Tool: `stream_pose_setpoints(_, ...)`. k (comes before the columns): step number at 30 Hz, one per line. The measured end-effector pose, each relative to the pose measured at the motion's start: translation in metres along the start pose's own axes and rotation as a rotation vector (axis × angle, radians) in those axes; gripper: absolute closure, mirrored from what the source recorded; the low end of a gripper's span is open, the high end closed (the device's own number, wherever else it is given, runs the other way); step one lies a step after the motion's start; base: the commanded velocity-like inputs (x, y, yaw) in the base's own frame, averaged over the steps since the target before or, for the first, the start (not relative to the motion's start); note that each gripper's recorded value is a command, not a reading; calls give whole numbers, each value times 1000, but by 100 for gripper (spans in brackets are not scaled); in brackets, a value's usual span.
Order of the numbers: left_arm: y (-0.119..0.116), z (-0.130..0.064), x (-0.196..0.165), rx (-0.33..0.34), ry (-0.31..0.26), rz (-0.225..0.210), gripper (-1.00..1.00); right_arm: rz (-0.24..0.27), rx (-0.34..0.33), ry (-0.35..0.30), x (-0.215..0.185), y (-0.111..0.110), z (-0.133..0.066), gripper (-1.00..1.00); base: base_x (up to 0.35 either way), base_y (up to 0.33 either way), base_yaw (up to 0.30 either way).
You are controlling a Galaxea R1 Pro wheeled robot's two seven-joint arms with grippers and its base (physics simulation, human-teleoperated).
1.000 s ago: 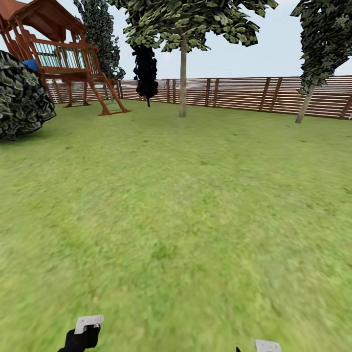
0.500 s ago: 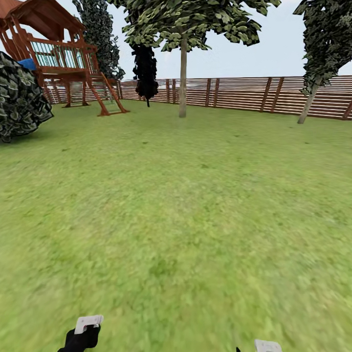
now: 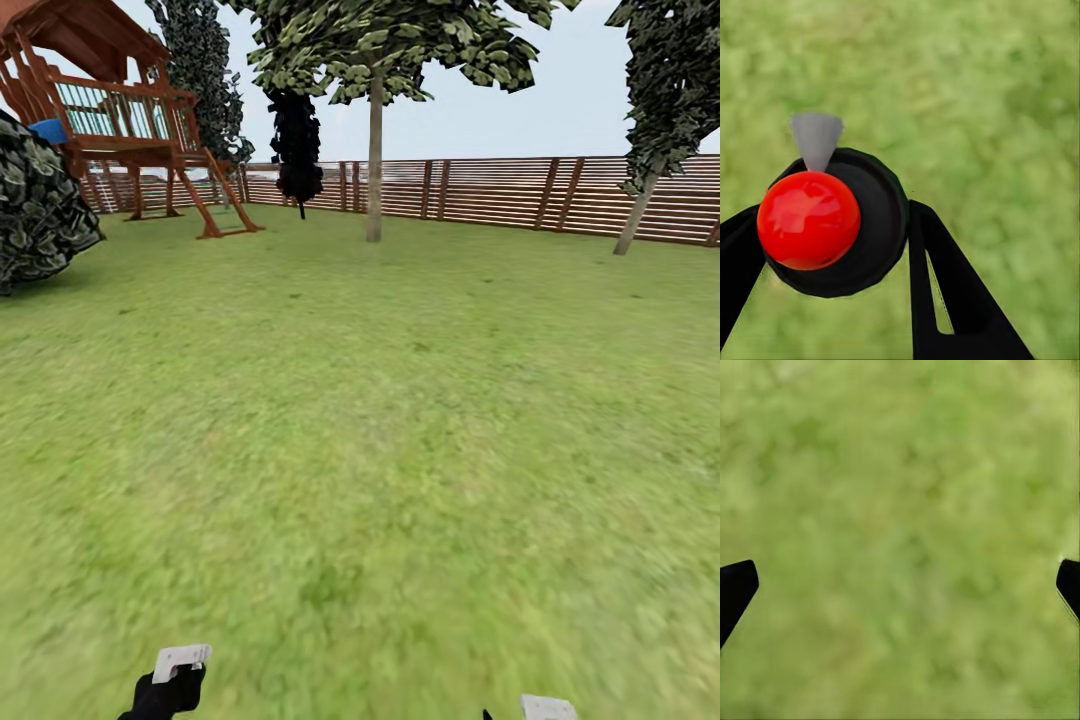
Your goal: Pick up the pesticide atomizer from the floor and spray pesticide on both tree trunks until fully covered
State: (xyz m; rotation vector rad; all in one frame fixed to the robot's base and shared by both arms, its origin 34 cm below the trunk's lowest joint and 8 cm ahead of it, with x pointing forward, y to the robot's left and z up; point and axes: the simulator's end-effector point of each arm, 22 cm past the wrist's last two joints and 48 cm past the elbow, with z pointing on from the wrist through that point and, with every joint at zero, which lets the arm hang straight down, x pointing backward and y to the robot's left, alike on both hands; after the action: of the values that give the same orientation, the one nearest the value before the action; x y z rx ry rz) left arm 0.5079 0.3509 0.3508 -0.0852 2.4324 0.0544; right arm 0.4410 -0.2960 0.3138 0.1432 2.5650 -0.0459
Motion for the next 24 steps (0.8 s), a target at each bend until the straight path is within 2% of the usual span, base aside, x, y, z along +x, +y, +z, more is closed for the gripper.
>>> stream_pose_setpoints(24, 2, -1, 2, -2, 4, 2, 100, 0, 0, 0, 0, 0, 0, -100, 339, 0, 0)
